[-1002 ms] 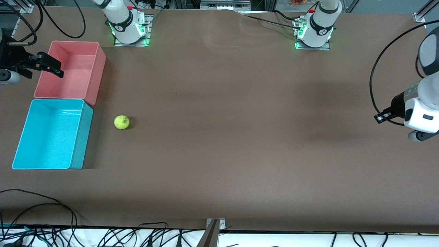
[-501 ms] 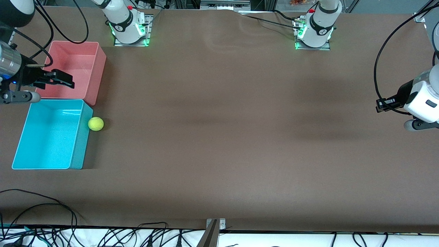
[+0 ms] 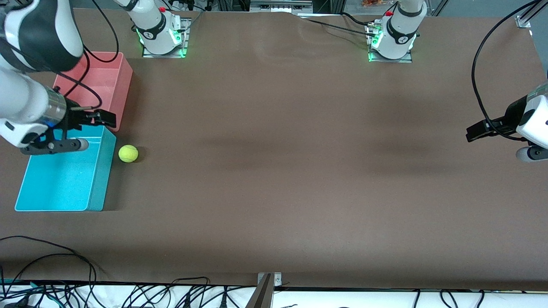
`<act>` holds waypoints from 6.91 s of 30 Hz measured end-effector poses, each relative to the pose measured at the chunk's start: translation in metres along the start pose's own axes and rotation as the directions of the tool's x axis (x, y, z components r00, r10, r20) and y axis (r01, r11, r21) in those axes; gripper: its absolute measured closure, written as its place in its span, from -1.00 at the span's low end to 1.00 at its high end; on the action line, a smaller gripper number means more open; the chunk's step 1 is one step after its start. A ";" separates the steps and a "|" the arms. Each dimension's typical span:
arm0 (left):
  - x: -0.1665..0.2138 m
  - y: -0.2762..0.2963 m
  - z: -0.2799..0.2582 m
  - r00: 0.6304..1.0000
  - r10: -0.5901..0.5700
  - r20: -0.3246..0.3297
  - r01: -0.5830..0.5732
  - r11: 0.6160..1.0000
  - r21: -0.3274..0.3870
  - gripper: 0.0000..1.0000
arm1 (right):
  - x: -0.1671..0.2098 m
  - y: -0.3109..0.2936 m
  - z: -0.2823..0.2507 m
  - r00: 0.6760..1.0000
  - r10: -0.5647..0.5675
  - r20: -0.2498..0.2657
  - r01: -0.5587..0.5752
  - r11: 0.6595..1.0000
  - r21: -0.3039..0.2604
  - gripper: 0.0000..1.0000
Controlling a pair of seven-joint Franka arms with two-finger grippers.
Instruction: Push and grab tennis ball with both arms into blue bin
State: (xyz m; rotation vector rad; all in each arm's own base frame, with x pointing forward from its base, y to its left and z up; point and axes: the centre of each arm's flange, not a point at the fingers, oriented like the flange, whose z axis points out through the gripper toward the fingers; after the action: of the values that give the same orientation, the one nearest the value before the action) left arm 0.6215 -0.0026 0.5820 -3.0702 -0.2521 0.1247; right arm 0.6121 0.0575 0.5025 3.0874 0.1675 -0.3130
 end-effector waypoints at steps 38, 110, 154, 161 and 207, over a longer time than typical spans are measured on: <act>-0.063 0.010 -0.053 0.996 0.036 -0.087 -0.040 0.998 -0.053 -1.00 | 0.021 0.028 0.265 0.999 -0.028 -0.031 0.025 0.995 -0.095 -1.00; -0.084 0.004 -0.039 0.986 0.157 -0.046 -0.159 0.986 -0.046 -1.00 | 0.049 0.103 0.139 0.995 -0.006 0.102 0.023 0.987 -0.159 -0.36; -0.081 0.006 -0.035 0.986 0.160 -0.038 -0.162 0.986 -0.045 -1.00 | 0.001 0.229 0.317 0.980 -0.040 0.193 0.043 0.999 -0.012 -0.36; -0.081 0.006 -0.035 0.986 0.161 -0.038 -0.163 0.986 -0.045 -1.00 | 0.001 0.229 0.317 0.980 -0.039 0.193 0.042 0.999 -0.011 -0.42; -0.081 0.007 -0.035 0.986 0.163 -0.038 -0.165 0.985 -0.045 -1.00 | 0.017 0.110 0.014 0.999 0.010 0.038 -0.008 0.999 -0.048 -1.00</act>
State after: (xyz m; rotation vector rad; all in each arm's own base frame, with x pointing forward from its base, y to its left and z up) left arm 0.5457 -0.0248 0.6221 -3.1338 0.0001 0.0749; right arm 0.6384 -0.0506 0.4879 3.0318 0.1570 -0.3615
